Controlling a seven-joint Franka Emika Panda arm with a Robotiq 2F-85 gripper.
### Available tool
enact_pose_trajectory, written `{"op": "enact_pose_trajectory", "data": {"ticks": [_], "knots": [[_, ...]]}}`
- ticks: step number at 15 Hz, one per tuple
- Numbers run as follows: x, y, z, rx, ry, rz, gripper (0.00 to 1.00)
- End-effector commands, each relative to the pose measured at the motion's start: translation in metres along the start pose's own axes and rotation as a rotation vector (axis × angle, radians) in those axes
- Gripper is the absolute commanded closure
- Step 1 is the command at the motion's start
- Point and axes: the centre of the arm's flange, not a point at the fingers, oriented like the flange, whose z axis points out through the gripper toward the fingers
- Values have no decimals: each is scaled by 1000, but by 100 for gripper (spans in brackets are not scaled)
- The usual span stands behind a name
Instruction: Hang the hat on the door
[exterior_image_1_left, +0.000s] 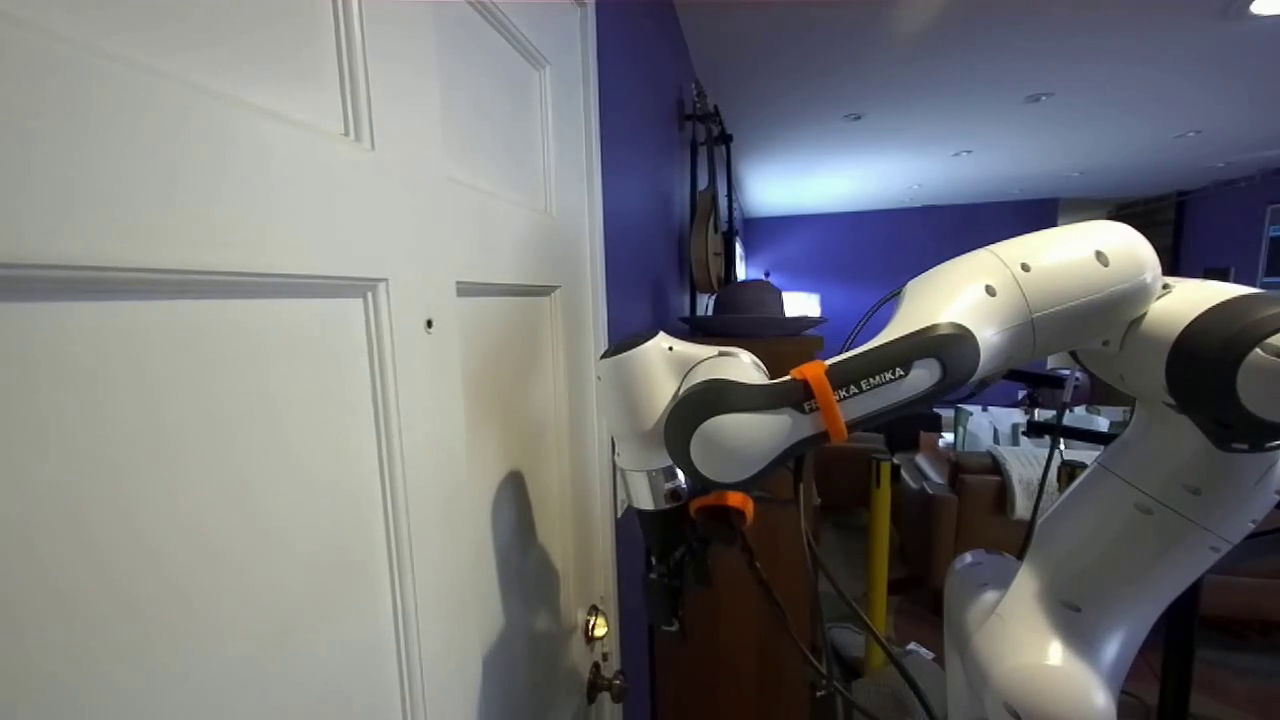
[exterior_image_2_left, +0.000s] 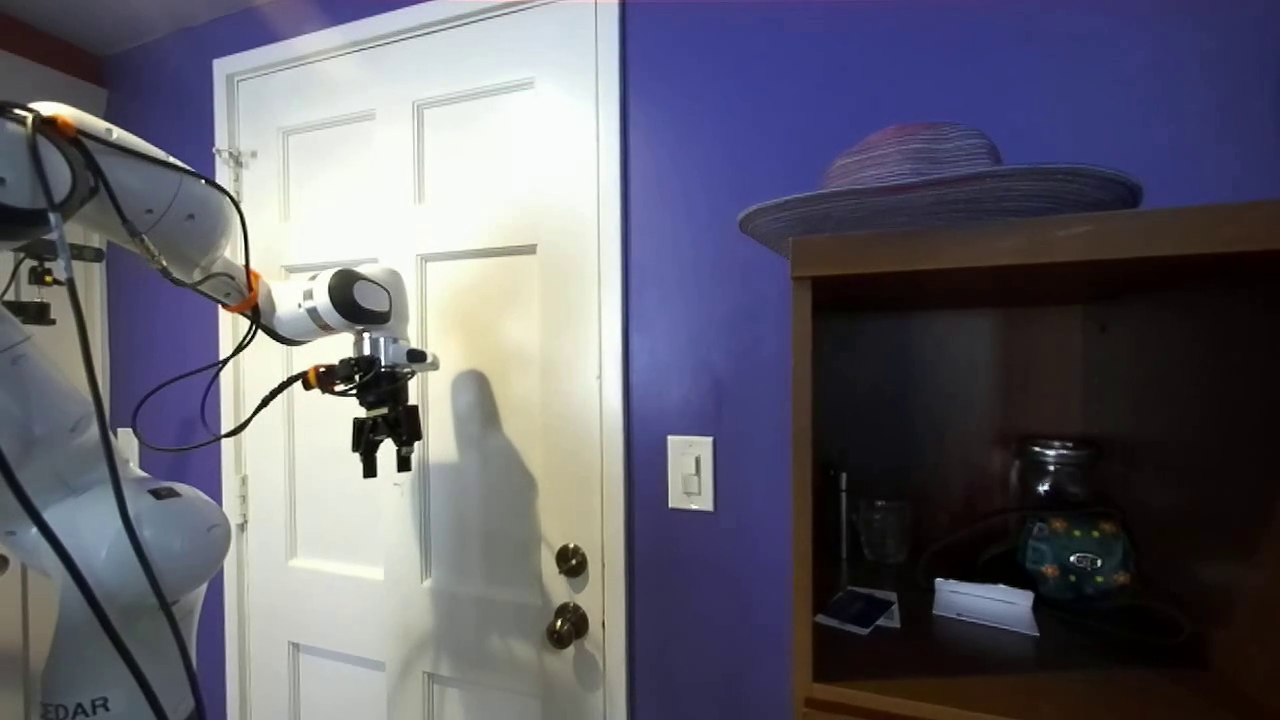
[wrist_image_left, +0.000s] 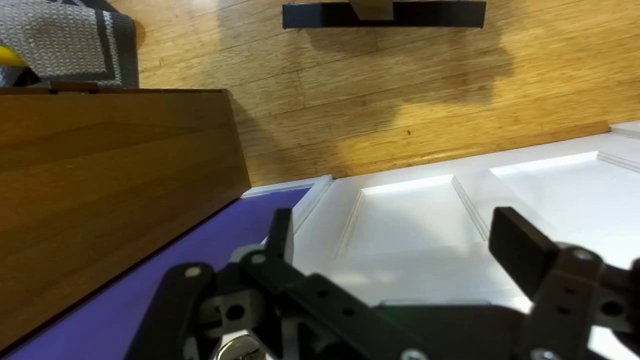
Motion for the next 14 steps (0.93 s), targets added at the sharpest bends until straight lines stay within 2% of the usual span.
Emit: {"op": "enact_pose_trajectory", "data": {"ticks": [1, 3, 5, 10, 12, 13, 14], "knots": [[0, 0, 0, 0, 0, 0, 0], [-2, 18, -13, -40, 50, 33, 0], [-7, 55, -28, -79, 103, 90, 0], [-36, 176, -81, -186, 271, 299, 0], [-44, 212, -97, -198, 333, 408, 0], [-38, 184, -83, -173, 273, 343, 0], [-45, 201, -91, -174, 300, 382, 0]]}}
